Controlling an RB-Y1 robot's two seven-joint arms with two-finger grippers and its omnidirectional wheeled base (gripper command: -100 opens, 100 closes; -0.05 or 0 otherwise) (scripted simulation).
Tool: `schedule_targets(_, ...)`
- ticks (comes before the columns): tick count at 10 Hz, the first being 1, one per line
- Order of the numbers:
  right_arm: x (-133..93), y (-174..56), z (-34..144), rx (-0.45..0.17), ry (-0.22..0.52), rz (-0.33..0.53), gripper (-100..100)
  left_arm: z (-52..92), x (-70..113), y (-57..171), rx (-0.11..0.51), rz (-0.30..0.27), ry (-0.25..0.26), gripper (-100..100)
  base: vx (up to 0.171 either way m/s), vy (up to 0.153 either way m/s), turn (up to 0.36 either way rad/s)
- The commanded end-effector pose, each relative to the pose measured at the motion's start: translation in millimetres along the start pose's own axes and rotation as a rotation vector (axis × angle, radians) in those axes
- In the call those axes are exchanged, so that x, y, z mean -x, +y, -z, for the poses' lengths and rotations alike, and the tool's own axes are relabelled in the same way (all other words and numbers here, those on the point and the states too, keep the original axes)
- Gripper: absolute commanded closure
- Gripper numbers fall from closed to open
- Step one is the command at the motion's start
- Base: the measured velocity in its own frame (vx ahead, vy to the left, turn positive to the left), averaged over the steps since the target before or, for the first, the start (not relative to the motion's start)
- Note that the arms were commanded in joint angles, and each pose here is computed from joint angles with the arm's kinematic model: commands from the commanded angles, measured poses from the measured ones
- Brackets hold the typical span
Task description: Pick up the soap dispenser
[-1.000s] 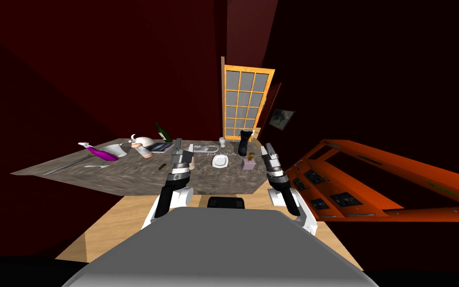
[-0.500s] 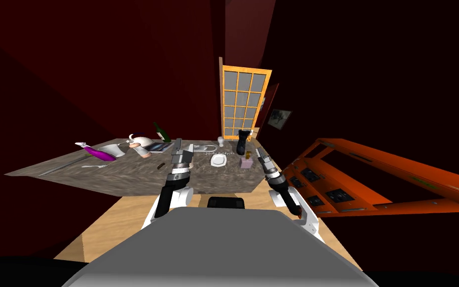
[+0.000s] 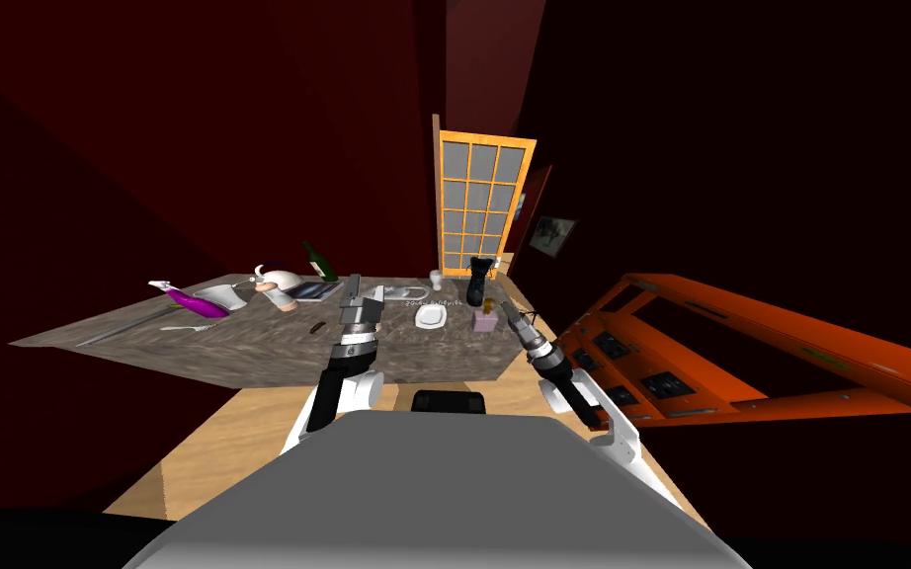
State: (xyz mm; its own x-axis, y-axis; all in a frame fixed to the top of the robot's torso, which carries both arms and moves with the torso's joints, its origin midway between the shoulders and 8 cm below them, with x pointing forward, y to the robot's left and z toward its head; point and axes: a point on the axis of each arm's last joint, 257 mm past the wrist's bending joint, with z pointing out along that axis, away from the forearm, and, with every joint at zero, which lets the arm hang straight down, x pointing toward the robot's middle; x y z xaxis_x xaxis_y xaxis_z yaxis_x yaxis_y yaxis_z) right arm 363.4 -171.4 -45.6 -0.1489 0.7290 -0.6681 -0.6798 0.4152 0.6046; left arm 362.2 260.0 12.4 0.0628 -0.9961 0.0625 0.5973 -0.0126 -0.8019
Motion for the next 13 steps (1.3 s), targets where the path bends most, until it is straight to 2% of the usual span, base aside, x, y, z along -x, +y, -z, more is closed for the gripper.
schedule_targets(1,-17,-6,7.9,-0.006,0.073,0.031,-100,0.0,0.0,0,0.000,0.000,0.000,0,-0.021,-0.049,0.012)
schedule_targets(2,-18,-6,9.5,-0.006,0.092,0.041,-100,0.0,0.0,0,0.000,0.000,0.000,0,-0.014,-0.044,0.010)
schedule_targets(3,-31,-14,17.7,-0.014,0.147,0.063,-100,0.0,0.0,0,0.000,0.000,0.000,0,-0.013,-0.060,0.023)
schedule_targets(6,-45,-24,33.1,-0.025,0.254,0.109,-100,0.0,0.0,0,0.000,0.000,0.000,0,-0.015,-0.049,0.027)
schedule_targets(7,-56,-34,45.3,-0.039,0.308,0.128,-100,0.0,0.0,0,0.000,0.000,0.000,0,-0.022,-0.060,0.055)
schedule_targets(8,-57,-35,48.4,-0.039,0.335,0.141,-100,0.0,0.0,0,0.000,0.000,0.000,0,-0.015,-0.050,0.032)
schedule_targets(9,-67,-45,62.1,-0.056,0.386,0.157,-100,0.0,0.0,0,0.000,0.000,0.000,0,-0.012,-0.059,0.068)
schedule_targets(11,-67,-47,67.0,-0.056,0.425,0.176,-100,0.0,0.0,0,0.000,0.000,0.000,0,-0.006,-0.036,0.017)
schedule_targets(12,-75,-58,84.1,-0.075,0.488,0.197,-100,0.0,0.0,0,0.000,0.000,0.000,0,-0.006,-0.037,0.062)
schedule_targets(13,-75,-60,87.4,-0.075,0.513,0.209,-100,0.0,0.0,0,0.000,0.000,0.000,0,-0.008,-0.047,0.059)
